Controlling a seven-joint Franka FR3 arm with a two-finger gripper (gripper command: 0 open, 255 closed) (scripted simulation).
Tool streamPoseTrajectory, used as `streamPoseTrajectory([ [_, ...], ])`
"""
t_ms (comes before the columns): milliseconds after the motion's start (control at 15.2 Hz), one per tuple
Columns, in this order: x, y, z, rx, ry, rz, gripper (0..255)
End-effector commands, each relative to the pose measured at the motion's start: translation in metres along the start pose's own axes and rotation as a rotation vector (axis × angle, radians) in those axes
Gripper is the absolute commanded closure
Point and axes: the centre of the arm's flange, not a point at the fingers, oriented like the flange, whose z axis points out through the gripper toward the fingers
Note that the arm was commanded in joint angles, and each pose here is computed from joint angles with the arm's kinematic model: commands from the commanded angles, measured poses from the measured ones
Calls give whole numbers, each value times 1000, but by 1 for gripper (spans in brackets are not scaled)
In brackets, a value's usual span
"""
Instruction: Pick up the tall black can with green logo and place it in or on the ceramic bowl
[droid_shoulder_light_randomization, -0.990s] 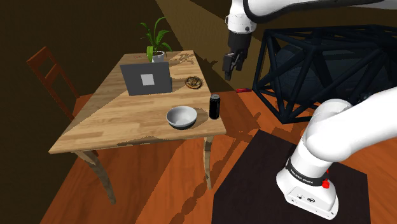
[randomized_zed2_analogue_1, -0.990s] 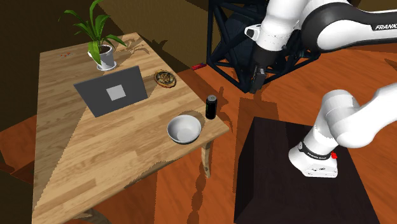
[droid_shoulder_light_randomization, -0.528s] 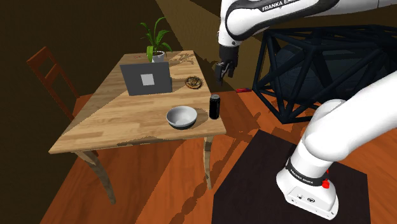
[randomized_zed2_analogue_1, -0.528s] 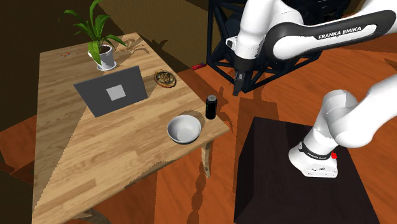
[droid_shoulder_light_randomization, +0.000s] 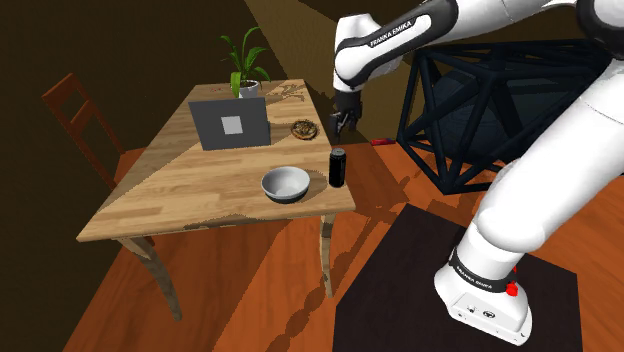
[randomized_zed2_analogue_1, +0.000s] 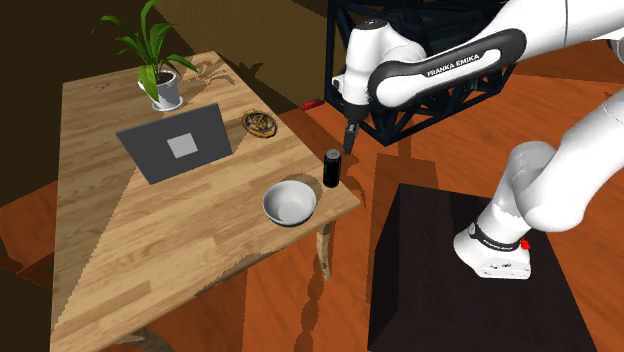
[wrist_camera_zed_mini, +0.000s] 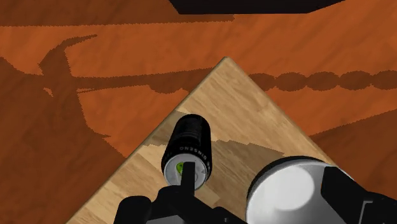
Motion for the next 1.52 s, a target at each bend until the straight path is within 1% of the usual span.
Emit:
streamPoseTrajectory([
  [0,15,11,22,4,-7,8,0],
  [528,71,58,99,23,-34,41,0],
  [1056,70,57,138,23,-34,41,0],
  [1452,70,57,138,23,-34,41,0],
])
